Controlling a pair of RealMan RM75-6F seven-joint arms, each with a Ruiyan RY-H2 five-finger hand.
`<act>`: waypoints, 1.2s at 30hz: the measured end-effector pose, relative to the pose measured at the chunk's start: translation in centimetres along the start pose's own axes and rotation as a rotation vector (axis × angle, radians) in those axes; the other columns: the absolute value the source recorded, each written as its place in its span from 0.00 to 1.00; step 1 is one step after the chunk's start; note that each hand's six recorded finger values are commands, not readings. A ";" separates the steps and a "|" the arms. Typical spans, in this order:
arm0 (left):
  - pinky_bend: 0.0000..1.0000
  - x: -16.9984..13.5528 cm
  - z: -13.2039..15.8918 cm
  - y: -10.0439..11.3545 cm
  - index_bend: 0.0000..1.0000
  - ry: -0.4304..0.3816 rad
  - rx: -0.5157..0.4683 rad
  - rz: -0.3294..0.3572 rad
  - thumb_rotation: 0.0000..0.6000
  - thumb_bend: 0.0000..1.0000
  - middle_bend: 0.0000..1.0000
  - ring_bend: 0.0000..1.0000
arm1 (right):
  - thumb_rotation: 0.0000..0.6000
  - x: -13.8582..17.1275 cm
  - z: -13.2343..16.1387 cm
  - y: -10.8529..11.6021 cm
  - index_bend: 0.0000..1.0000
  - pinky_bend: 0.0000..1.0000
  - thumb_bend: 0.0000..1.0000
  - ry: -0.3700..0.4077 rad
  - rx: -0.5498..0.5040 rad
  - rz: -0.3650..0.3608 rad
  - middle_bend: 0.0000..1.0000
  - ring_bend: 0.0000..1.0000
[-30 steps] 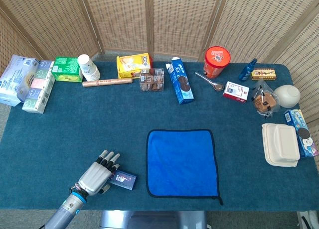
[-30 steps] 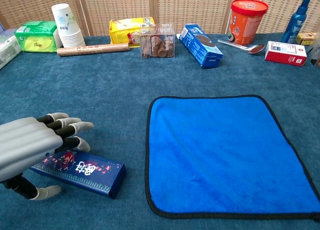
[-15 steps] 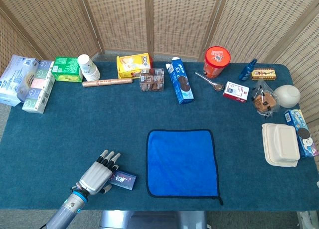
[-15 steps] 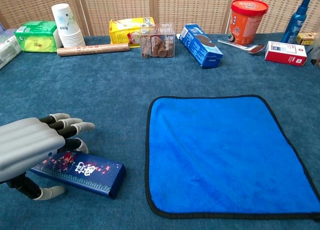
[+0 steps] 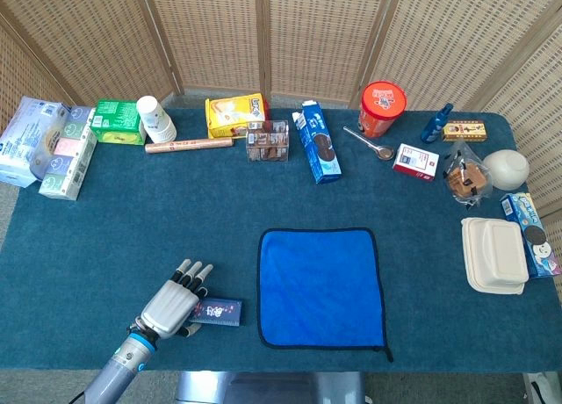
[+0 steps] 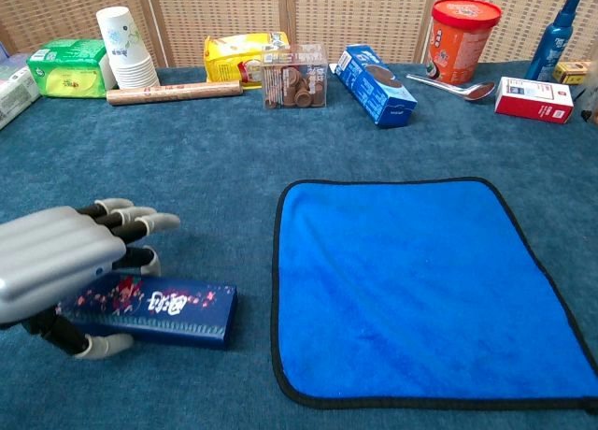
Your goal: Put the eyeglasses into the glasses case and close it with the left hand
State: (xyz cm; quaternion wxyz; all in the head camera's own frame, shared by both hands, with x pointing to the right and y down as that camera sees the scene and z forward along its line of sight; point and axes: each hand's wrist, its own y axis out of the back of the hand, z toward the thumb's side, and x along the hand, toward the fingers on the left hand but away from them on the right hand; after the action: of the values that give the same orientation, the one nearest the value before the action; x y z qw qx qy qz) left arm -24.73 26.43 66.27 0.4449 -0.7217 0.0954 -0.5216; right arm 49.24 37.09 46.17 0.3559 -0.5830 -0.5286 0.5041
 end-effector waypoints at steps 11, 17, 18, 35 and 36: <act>0.00 2.3 -3.5 1.2 0.42 0.095 -0.011 0.037 0.68 0.24 0.00 0.00 | 0.80 -0.3 0.1 -0.2 0.13 0.12 0.34 0.002 -0.011 -0.004 0.15 0.00; 0.00 4.0 -5.1 0.7 0.29 0.143 -0.019 0.006 0.67 0.24 0.00 0.00 | 0.80 -0.4 0.3 -0.3 0.13 0.12 0.34 0.003 -0.010 0.000 0.15 0.00; 0.00 4.2 -5.2 0.7 0.23 0.147 -0.019 0.000 0.66 0.24 0.00 0.00 | 0.80 -0.5 0.3 -0.3 0.13 0.12 0.34 0.003 -0.009 0.001 0.15 0.00; 0.00 1.6 -5.2 2.4 0.00 0.147 -0.064 0.061 0.64 0.24 0.00 0.00 | 0.80 -1.3 0.7 -0.7 0.13 0.12 0.34 0.004 0.004 0.030 0.15 0.00; 0.00 1.3 -5.3 2.5 0.00 0.148 -0.070 0.068 0.64 0.24 0.00 0.00 | 0.80 -1.3 0.7 -0.8 0.13 0.12 0.34 0.005 0.003 0.031 0.15 0.00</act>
State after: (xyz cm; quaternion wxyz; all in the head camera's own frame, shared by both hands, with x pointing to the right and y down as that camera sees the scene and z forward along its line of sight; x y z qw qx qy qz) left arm -27.72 21.28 65.60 0.4286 -0.6926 0.1706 -0.5545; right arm 48.45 35.86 47.00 0.3503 -0.5917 -0.5179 0.5089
